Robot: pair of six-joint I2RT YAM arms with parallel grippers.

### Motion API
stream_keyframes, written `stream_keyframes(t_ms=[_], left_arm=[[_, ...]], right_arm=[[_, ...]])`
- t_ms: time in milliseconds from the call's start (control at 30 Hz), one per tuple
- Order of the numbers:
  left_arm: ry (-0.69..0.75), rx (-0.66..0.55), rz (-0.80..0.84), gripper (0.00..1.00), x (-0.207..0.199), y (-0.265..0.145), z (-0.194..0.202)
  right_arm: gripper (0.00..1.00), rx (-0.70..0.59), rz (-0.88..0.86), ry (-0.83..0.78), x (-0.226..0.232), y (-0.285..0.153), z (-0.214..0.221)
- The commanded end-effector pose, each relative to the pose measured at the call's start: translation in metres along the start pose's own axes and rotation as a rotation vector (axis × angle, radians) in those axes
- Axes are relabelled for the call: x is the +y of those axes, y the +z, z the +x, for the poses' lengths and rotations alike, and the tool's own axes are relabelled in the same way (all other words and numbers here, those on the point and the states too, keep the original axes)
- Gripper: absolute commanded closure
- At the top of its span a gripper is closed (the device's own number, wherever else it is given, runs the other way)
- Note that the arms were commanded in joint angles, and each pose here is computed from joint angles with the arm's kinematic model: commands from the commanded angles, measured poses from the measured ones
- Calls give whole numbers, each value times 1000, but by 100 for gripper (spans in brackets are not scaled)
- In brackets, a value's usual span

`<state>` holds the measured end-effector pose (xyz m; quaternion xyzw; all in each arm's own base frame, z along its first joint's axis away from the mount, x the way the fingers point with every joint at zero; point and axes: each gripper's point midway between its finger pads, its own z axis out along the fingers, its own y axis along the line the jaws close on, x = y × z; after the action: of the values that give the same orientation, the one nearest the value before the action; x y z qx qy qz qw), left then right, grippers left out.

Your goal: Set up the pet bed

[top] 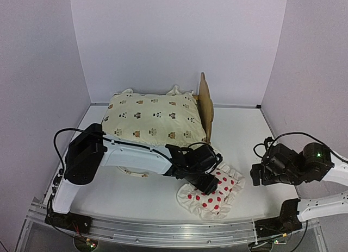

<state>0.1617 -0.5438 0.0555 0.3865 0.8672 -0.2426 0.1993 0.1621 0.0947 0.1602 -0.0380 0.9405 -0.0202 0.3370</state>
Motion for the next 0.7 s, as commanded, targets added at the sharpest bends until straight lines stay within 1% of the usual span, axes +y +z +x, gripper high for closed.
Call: stream_keyframes(t_ms=[0, 33, 100, 133, 167, 200, 300, 400, 533, 667], left_arm=[[-8, 31, -6, 43, 0, 14, 0], [-12, 36, -2, 53, 0, 15, 0], [-21, 41, 6, 80, -3, 16, 1], [-24, 33, 11, 90, -4, 13, -1], [-26, 23, 15, 96, -6, 8, -4], [-28, 12, 20, 100, -8, 2, -8], [-20, -48, 46, 100, -18, -30, -28], [-8, -145, -4, 100, -16, -75, -58], [-20, -276, -126, 100, 6, -133, -97], [-56, -403, -163, 100, 29, -194, -134]], right_arm=[[2, -19, 30, 1, -12, 0, 1], [2, -20, 30, 3, -13, -1, 2], [2, -25, 31, 5, -15, -2, 1], [2, -27, 31, 6, -15, -2, 1], [2, -31, 31, 8, -16, -3, 0], [2, -34, 31, 11, -16, -3, 0], [2, -43, 33, 16, -16, -5, -4], [2, -56, 29, 24, -16, -8, -9], [2, -73, 24, 38, -16, -12, -13], [2, -85, 16, 50, -16, -15, -18]])
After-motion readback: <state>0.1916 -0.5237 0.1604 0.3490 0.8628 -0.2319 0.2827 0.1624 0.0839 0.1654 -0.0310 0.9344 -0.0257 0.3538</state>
